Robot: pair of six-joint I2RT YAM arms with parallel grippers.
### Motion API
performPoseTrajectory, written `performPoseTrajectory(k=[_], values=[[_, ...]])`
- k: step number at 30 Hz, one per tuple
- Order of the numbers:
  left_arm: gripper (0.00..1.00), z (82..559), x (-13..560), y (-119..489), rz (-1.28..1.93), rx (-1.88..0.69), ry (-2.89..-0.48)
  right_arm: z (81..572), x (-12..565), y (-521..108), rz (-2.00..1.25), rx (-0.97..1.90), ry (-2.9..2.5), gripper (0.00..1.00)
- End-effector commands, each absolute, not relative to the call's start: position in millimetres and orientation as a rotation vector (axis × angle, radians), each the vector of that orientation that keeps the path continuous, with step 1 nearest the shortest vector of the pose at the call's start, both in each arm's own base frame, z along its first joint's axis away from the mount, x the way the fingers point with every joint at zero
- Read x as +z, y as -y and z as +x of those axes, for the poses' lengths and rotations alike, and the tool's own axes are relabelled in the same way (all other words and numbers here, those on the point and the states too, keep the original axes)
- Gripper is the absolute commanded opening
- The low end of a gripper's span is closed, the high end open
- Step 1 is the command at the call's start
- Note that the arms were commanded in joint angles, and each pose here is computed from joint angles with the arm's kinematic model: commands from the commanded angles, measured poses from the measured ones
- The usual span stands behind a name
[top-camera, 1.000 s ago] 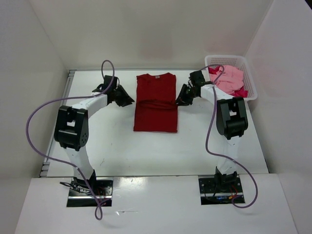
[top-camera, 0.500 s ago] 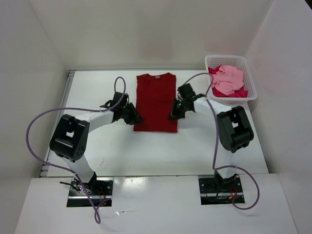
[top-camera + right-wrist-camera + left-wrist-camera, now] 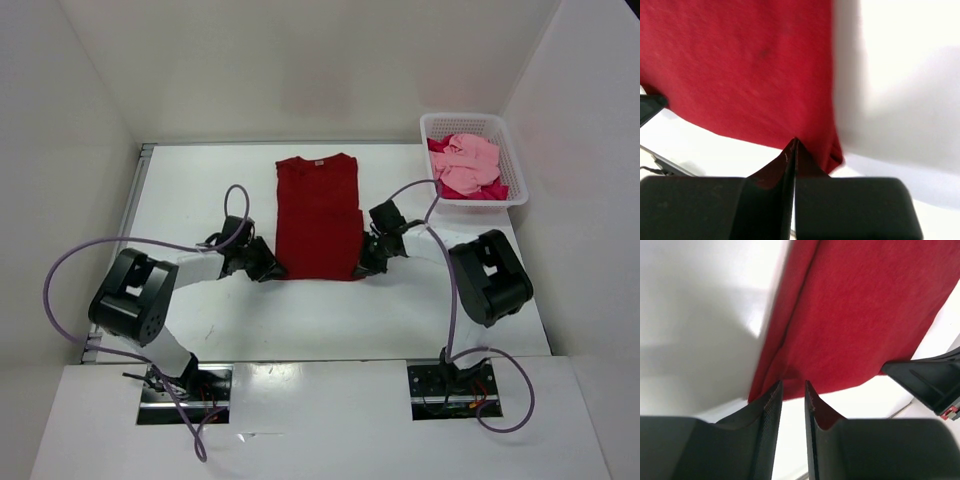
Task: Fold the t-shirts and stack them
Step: Fold the folded rectangular tshirt in 1/3 of the way, then grab one side of the 2/3 rectangular tshirt with both arms, then fold the long partially folded tshirt into a neat square
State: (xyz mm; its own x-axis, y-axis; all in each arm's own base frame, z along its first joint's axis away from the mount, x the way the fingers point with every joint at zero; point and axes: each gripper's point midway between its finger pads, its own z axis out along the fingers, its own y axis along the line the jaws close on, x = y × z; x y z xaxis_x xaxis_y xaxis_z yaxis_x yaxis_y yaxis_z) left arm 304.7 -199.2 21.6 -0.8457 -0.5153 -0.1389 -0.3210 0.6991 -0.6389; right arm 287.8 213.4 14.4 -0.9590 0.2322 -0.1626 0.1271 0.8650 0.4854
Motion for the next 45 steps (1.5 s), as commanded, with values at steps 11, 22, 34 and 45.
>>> performPoseTrajectory(k=[11, 22, 34, 45], values=[[0.61, 269.4, 39.7, 165.4, -0.677, -0.714, -2.596, 278.1, 49.9, -177.5, 0.38, 0.698, -2.727, 0.44], [0.41, 291.4, 12.0, 178.8, -0.626, -0.719, -2.665, 277.6, 15.1, -190.0, 0.421, 0.766, -2.805, 0.38], [0.06, 281.5, 25.1, 179.5, -0.59, -0.747, -2.679, 262.9, 35.6, -188.3, 0.405, 0.769, -2.807, 0.0], [0.03, 198.4, 114.0, 176.0, -0.616, -0.992, -2.624, 167.4, 97.6, -207.8, 0.407, 0.898, -2.823, 0.0]])
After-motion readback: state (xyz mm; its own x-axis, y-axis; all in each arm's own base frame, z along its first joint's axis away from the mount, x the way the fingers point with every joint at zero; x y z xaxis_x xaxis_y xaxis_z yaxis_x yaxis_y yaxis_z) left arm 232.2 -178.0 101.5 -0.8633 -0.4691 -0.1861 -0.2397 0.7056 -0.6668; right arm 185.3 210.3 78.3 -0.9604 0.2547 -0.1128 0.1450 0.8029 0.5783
